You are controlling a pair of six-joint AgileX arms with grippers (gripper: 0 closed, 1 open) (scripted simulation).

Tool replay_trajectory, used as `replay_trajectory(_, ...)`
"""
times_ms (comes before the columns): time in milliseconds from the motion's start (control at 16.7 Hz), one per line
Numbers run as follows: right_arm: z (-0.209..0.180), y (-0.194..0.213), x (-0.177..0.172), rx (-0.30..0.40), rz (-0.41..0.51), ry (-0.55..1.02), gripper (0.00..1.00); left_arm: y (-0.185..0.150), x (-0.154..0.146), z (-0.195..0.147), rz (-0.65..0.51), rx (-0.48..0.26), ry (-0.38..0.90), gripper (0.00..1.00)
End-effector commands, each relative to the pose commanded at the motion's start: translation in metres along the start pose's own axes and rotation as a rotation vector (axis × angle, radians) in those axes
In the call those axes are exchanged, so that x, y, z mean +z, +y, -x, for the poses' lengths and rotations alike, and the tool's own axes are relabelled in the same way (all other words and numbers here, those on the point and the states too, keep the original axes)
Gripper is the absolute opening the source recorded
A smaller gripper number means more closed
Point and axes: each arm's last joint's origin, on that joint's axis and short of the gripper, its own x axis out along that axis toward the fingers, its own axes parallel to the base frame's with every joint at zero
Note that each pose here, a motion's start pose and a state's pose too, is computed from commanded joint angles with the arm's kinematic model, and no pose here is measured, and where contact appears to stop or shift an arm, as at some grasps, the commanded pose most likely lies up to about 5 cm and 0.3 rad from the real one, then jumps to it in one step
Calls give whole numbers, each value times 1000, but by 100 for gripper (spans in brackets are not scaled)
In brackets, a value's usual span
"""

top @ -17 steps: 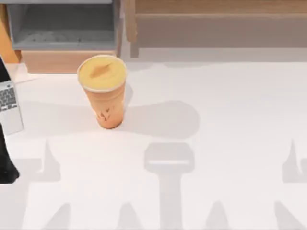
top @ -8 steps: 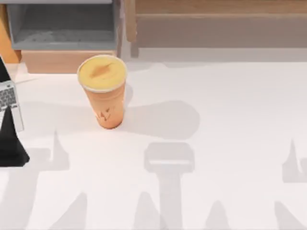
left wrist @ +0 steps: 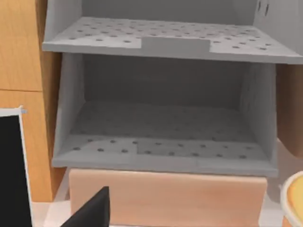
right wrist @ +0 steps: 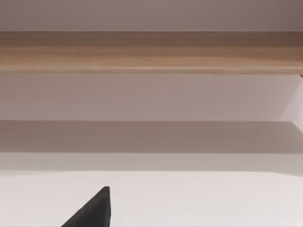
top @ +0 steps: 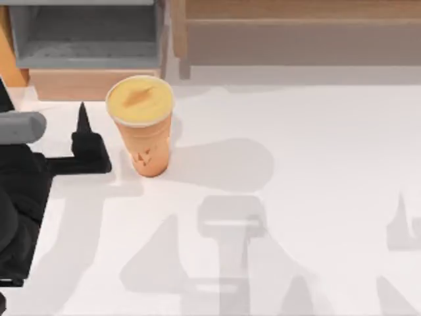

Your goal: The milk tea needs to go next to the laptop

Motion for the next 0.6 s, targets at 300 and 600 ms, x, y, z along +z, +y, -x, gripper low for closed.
replay_trajectory(300, 0, 0, 0, 0, 0, 0, 100, -54, -44, -22, 1, -5, 32, 100)
replay_trajectory(600, 0, 0, 0, 0, 0, 0, 100, -83, -89, -16, -33, -8, 64, 100)
